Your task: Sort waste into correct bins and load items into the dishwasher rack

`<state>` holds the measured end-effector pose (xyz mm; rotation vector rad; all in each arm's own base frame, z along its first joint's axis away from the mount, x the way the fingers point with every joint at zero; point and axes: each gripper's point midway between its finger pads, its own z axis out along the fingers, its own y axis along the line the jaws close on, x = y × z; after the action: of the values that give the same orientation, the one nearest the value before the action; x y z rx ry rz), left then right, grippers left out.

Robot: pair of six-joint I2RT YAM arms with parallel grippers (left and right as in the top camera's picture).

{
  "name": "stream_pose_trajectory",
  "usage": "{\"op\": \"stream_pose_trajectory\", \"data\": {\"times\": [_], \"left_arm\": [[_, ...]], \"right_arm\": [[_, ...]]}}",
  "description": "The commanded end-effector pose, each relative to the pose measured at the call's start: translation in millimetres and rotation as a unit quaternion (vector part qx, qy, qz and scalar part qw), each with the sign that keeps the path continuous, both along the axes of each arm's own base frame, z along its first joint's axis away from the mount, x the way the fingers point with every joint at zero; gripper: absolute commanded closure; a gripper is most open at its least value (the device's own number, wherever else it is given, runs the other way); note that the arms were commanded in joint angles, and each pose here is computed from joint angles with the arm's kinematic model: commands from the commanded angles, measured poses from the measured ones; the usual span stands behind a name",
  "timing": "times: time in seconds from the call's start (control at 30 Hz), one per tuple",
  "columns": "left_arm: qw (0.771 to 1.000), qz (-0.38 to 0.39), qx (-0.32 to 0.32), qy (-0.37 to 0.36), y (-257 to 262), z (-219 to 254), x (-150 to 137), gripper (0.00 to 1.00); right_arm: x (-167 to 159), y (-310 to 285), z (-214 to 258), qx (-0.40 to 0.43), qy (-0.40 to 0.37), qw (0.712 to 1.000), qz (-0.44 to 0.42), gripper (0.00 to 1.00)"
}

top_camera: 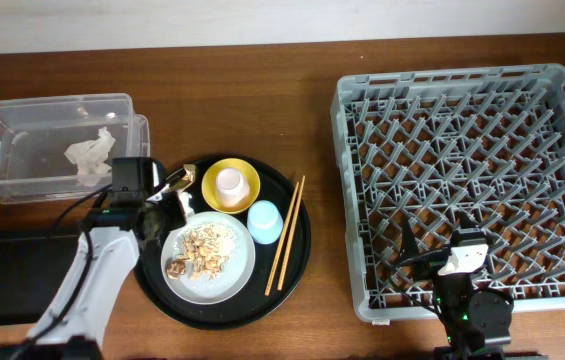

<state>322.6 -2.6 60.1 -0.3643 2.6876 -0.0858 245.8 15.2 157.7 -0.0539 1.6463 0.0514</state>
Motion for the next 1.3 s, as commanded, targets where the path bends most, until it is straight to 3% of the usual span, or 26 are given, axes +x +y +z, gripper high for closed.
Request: {"op": "stream_pose_trajectory", "data": {"times": [0.0,0.27,0.53,0.6,0.63,0.67,0.77,1.0,1.27], "left_arm": [[1.000,0.015,0.003,0.022,2.6,-25.4,2.8,0.61],[0.999,0.027,-0.002,0.029,2.6,-52.3,15.5,0.61],[0.998,0.042,0.035,0.027,16.1,-66.9,23.2,0.61],[0.998,0.043,0.036,0.023,16.5,-66.3,25.2,0.72],[0.998,0.043,0.035,0.022,16.2,-66.1,25.5,0.90],[0.998,0.041,0.032,0.022,15.1,-66.3,25.3,0.99],[0.999,0.026,-0.002,0.025,2.4,-64.8,24.1,1.00],[0.995,-0.019,-0.101,0.006,-34.6,-21.0,13.7,1.00],[0.990,-0.032,-0.107,-0.085,-37.1,63.9,-6.8,1.00]], "right_arm": [[0.2,-3.6,-3.1,-0.002,0.004,1.000,-0.009,0.02],[0.2,-3.7,-3.1,-0.002,0.004,1.000,-0.009,0.02],[0.2,-3.6,-3.1,-0.002,0.004,1.000,-0.009,0.01],[0.2,-3.7,-3.1,-0.002,0.004,1.000,-0.009,0.02],[0.2,-3.6,-3.1,-0.002,0.004,1.000,-0.009,0.02],[0.2,-3.6,-3.1,-0.002,0.004,1.000,-0.009,0.02],[0.2,-3.6,-3.1,-0.002,0.004,1.000,-0.009,0.02],[0.2,-3.7,-3.1,-0.002,0.004,1.000,-0.009,0.02],[0.2,-3.6,-3.1,-0.002,0.004,1.000,-0.009,0.02]]}}
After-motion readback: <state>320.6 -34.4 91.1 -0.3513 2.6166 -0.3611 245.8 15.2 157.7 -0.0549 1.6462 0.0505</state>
